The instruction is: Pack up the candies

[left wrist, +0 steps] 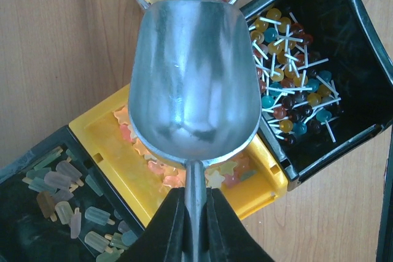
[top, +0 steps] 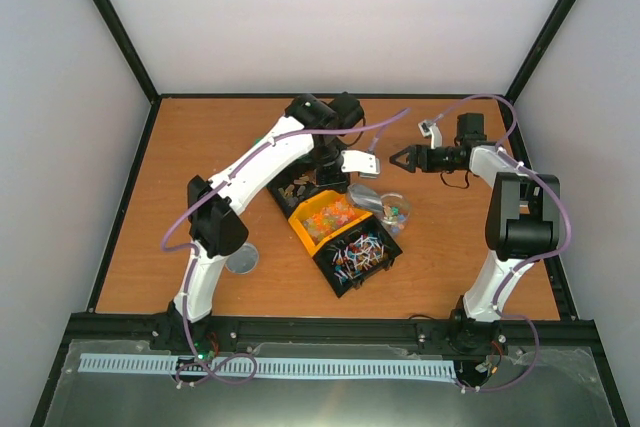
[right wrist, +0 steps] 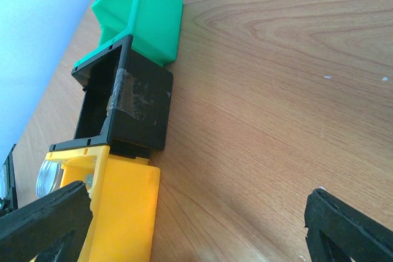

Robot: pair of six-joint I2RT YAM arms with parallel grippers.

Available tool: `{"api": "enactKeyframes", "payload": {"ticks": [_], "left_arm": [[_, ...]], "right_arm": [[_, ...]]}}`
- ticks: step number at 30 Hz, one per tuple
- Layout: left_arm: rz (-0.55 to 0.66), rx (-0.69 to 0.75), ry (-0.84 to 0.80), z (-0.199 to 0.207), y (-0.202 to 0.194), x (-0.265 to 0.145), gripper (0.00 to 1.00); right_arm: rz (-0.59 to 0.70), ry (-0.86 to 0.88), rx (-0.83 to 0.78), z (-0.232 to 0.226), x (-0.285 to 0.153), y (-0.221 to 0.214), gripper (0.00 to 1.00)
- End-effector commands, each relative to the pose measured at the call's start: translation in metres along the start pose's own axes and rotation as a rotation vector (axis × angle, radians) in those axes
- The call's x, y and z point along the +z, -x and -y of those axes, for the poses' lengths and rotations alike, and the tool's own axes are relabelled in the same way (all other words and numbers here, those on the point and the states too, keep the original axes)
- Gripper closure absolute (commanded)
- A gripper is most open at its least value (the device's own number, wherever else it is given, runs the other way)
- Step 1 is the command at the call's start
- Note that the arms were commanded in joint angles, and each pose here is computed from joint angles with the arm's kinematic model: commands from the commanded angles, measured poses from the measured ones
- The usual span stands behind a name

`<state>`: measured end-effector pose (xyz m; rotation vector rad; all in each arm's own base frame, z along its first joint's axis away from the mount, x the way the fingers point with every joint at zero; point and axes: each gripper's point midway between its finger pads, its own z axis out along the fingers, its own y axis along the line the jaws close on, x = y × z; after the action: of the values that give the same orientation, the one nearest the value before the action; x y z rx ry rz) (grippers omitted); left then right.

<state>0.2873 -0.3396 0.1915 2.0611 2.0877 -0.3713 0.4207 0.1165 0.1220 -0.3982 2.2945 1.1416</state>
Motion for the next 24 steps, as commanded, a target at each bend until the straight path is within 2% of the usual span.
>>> {"api": "enactKeyframes", "payload": {"ticks": [1,7,15,20,24], "left_arm": [[-0.026,0.020,0.011,0.005,-0.001,-0.009,0.99],[0.066,-0.050,0.027,0.002,0.012,-0.024,0.99],[0.327,-0.238,0.073,-0.032,0.016,-0.082,0.99],[0.461,-0.465,0.167,-0.076,-0.012,-0.119,0.99],[0.582,-0.680,0.233,-0.113,-0.056,-0.151,0.99]], "right_arm": [[0.025,0.009,-0.016,-0.001,-0.004,0.005,0.06],[0.038,0.004,-0.025,-0.003,-0.006,0.011,0.06],[0.053,0.001,-0.040,-0.007,-0.010,0.023,0.01],[0.065,-0.009,-0.044,-0.008,-0.013,0.032,0.00],[0.078,-0.031,-0.056,-0.008,-0.016,0.041,0.00]]}}
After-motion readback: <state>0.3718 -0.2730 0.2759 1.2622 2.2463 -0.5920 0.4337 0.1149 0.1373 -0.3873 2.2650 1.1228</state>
